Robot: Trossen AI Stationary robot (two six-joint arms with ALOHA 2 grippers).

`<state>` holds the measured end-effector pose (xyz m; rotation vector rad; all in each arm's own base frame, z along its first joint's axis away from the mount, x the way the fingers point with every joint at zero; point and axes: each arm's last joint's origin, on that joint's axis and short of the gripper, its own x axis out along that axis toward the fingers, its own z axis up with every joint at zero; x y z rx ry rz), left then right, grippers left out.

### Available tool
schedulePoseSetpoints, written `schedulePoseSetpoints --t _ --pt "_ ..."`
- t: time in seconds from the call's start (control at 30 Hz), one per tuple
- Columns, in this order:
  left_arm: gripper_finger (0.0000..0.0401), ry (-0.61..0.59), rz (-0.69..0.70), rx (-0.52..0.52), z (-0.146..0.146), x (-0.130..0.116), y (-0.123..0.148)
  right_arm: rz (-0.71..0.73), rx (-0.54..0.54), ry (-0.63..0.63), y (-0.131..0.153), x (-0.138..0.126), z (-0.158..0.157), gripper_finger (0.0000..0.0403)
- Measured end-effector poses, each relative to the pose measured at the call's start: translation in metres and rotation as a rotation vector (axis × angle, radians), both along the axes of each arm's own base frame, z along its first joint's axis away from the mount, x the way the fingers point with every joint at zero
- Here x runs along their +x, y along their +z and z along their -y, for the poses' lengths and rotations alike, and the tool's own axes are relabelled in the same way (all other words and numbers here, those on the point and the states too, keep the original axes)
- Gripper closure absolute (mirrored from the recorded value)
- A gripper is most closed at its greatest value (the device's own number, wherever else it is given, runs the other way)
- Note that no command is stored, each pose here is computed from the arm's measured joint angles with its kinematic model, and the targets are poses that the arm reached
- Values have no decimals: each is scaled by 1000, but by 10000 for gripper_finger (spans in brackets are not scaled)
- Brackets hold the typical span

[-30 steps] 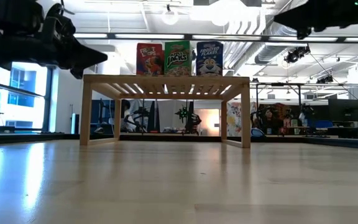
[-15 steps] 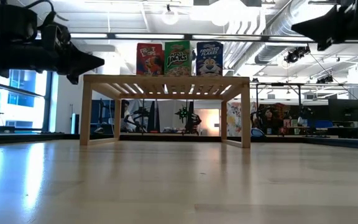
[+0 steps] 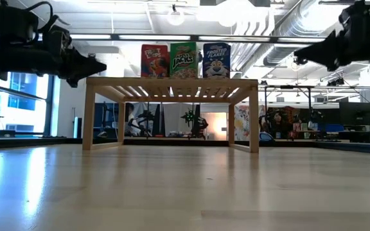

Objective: Stack cereal on shelf
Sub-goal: Return to Home Position

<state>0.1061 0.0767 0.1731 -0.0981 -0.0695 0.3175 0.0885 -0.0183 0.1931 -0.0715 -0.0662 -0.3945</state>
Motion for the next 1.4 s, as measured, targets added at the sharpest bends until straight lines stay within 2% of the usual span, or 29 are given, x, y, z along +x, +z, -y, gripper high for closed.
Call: schedulePoseSetpoints --t 0.17,0.6,0.9,1.2,1.4 --pt "398 23 -8 -4 -3 -2 -1 2 24 -15 -20 6 1 403" --pt "398 49 -77 -26 -7 -6 -7 -2 29 -49 -21 5 2 403" --pt "398 38 -47 3 -7 -6 -4 2 39 -48 -21 6 2 403" --pt "398 48 -66 4 -8 -7 -6 -13 14 -59 -21 6 2 403" --pt "398 48 -87 -19 -8 -7 -8 -72 -14 -61 -25 9 3 403"
